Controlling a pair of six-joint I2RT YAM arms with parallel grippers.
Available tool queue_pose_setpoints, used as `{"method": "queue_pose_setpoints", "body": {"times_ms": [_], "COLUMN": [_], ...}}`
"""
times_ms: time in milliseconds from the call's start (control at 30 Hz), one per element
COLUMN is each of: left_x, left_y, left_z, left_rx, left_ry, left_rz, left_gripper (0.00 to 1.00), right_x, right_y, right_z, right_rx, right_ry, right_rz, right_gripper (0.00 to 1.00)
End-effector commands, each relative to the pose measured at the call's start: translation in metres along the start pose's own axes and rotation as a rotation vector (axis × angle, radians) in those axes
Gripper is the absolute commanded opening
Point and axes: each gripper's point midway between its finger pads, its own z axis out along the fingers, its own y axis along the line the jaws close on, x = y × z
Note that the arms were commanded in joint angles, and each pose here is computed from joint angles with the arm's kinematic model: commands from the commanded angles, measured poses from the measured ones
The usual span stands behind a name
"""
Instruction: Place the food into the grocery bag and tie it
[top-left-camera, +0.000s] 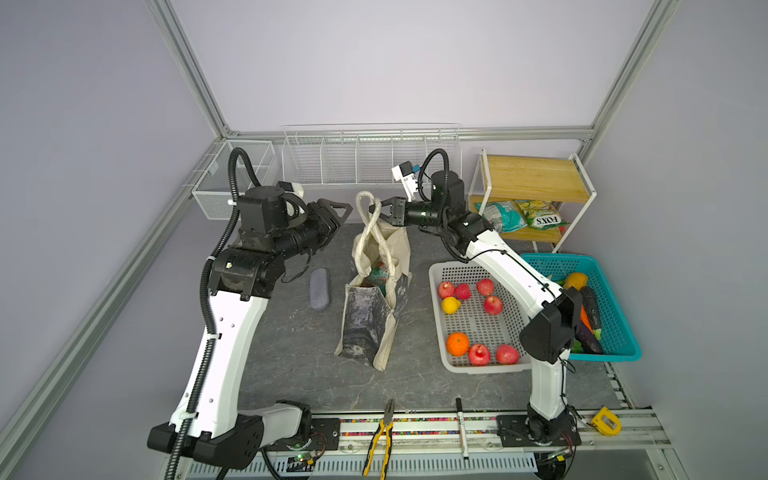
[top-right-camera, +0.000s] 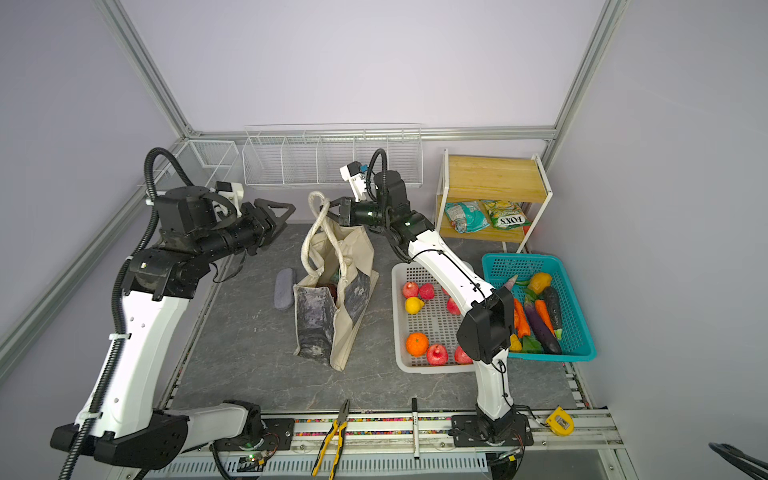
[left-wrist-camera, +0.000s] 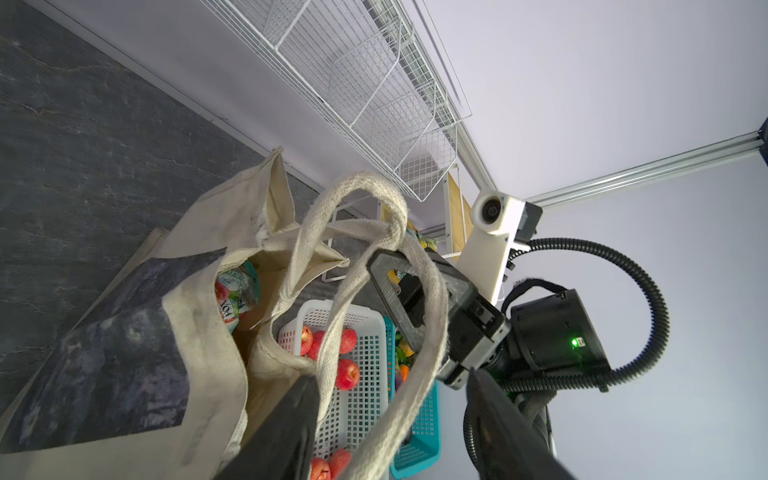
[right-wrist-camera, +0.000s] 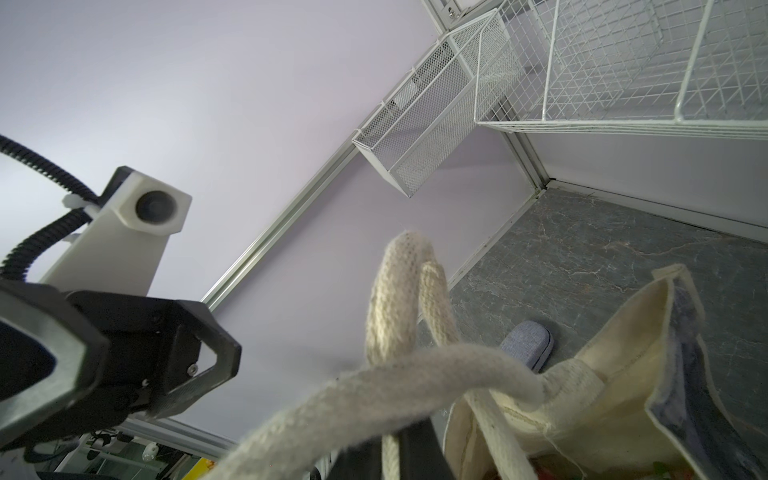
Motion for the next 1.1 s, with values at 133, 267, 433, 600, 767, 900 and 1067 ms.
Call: {"method": "queue_pose_setpoints", "body": {"times_ms": [133,267,433,600,767,900,1067], "left_x": [-0.020,-0.023,-0.024,-0.018,0.001,0.005,0.006], "left_y": [-0.024,-0.016,-0.017,-0.024,-0.017,-0.014,-0.006], "left_z": [0.039,0.056,0.067,0.071,0.080,0.081,0.095], "left_rx": [0.133,0.102,0.106,0.127,0.120,0.114,0.091], "left_ry": [0.016,0.030,0.048,0.078,0.135,0.135,0.144], "left_rz": [-0.059,-0.062,-0.062,-0.058,-0.089,-0.097,-0.106], "left_gripper": [0.57,0.57,0.57,0.57,0.56,0.57,0.47], "right_x": [-0.012,-0.008,-0.001,0.004,0.006,0.006,0.008], "right_y": [0.043,0.045,0.046,0.045,0.045,0.045,0.047], "right_z": [-0.025,-0.027,-0.029,-0.029,-0.030,-0.031,-0.033], "right_rx": [-0.062,-0.057,-0.043,-0.032,-0.023,-0.020,-0.021], "right_ry": [-0.020,-0.009,0.016,0.032,0.039,0.039,0.048], "right_rz": [-0.107,-0.110,-0.114,-0.122,-0.127,-0.131,-0.140], "right_gripper": [0.07,0.07,0.07,0.07,0.07,0.07,0.07]}}
